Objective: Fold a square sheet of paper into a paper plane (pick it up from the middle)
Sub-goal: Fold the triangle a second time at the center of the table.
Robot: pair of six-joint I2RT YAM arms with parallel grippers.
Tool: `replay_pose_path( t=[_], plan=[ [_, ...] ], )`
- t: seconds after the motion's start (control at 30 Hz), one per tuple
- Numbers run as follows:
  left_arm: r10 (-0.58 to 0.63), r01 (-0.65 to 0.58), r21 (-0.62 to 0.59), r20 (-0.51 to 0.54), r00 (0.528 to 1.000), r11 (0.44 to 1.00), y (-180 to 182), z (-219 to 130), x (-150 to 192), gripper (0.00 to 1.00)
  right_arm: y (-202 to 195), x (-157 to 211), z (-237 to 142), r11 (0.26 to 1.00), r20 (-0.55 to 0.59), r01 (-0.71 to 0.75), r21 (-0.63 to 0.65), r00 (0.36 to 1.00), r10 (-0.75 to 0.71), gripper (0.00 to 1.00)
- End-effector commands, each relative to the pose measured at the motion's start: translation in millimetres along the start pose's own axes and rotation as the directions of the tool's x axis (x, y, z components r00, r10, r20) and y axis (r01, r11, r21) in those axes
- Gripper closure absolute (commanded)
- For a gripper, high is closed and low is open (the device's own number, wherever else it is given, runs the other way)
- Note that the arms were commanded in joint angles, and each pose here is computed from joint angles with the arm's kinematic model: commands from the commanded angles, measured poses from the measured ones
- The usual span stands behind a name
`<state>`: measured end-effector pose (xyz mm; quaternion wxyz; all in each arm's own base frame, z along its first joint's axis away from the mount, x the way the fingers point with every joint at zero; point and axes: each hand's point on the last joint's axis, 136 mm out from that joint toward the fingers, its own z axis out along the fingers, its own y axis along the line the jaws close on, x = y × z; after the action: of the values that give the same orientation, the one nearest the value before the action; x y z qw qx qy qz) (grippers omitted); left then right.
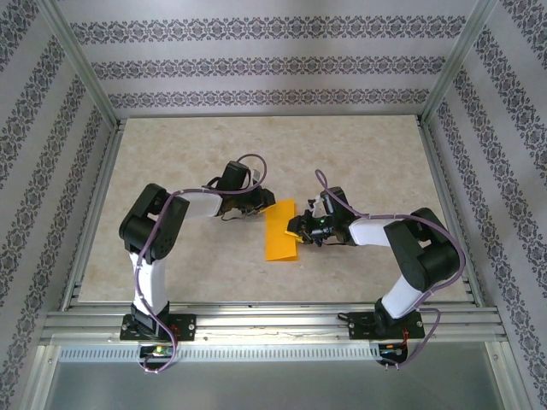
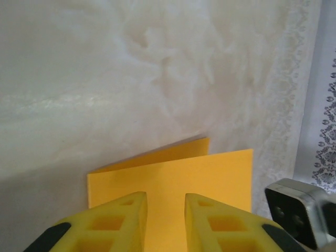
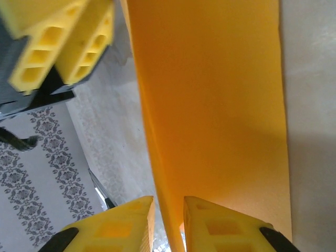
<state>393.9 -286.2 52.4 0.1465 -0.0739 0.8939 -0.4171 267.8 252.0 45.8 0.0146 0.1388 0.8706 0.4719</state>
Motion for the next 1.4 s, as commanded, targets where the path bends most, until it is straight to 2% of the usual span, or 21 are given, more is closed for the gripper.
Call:
replay_pose_path(
  t=[0.0, 0.17, 0.27, 0.33, 0.43, 0.53, 0.63, 0.7, 0.83, 1.0, 1.2, 1.37],
  plan=[
    [0.162, -0.164, 0.014, 0.097, 0.982, 0.986, -35.8, -29.8, -8.3, 0.67, 4.3, -0.1, -7.0, 1.0, 0.002, 0.027, -0.002, 1.0, -0.027, 0.76],
    [0.322, -0.324, -0.01, 0.156, 0.934, 0.946, -54.8, -62.1, 16.7, 0.57, 2.1, 4.8, -9.6, 1.0, -0.015, 0.029, -0.002, 0.999, -0.029, 0.75],
    [0.461, -0.462, -0.04, 0.19, 0.867, 0.886, -66.0, -75.3, 44.6, 0.54, 2.4, 6.4, -10.6, 0.999, -0.024, 0.032, -0.005, 0.999, -0.032, 0.75],
    [0.583, -0.586, -0.055, 0.213, 0.784, 0.808, -74.3, -79.0, 69.7, 0.51, 2.8, 6.8, -11.3, 0.999, -0.022, 0.035, -0.006, 0.999, -0.035, 0.75],
    [0.729, -0.721, -0.12, 0.184, 0.659, 0.682, -67.5, -77.1, 107.8, 0.51, 6.3, 7.2, -11.6, 0.999, -0.029, 0.039, -0.017, 0.999, -0.04, 0.75],
    [0.843, -0.827, -0.164, 0.08, 0.532, 0.537, -56.7, -66.3, 141.6, 0.52, 6.9, 6.4, -11.7, 0.999, -0.026, 0.039, -0.015, 0.999, -0.039, 0.76],
    [0.929, -0.914, -0.207, -0.051, 0.366, 0.349, -51.8, -51.6, 171.3, 0.52, 9.0, 6.6, -12.7, 0.999, -0.026, 0.043, -0.019, 0.999, -0.043, 0.76],
    [0.952, -0.938, -0.222, -0.092, 0.291, 0.265, -50.9, -42.9, 181.5, 0.5, 7.2, 6.4, -13.1, 0.999, -0.02, 0.04, -0.011, 0.999, -0.04, 0.76],
    [0.97, -0.959, -0.24, -0.153, 0.189, 0.149, -51.1, -26.7, 195.2, 0.47, 4.3, 6.4, -13.0, 0.999, -0.016, 0.033, -0.003, 0.999, -0.033, 0.76],
    [0.971, -0.952, -0.302, -0.207, 0.116, 0.049, -47.9, -14.7, 192.5, 0.45, 3.7, 4.5, -13.4, 1.0, -0.001, 0.024, 0.0, 1.0, -0.024, 0.75],
    [0.968, -0.942, -0.336, -0.238, 0.075, -0.009, -47.1, -3.7, 185.5, 0.44, 8.0, 3.1, -13.4, 1.0, -0.002, 0.025, -0.01, 1.0, -0.025, 0.75],
    [0.963, -0.929, -0.368, -0.26, 0.07, -0.031, -42.7, -0.7, 180.4, 0.47, 10.8, 2.1, -14.7, 0.999, 0.002, 0.03, -0.01, 1.0, -0.03, 0.75]
  ],
)
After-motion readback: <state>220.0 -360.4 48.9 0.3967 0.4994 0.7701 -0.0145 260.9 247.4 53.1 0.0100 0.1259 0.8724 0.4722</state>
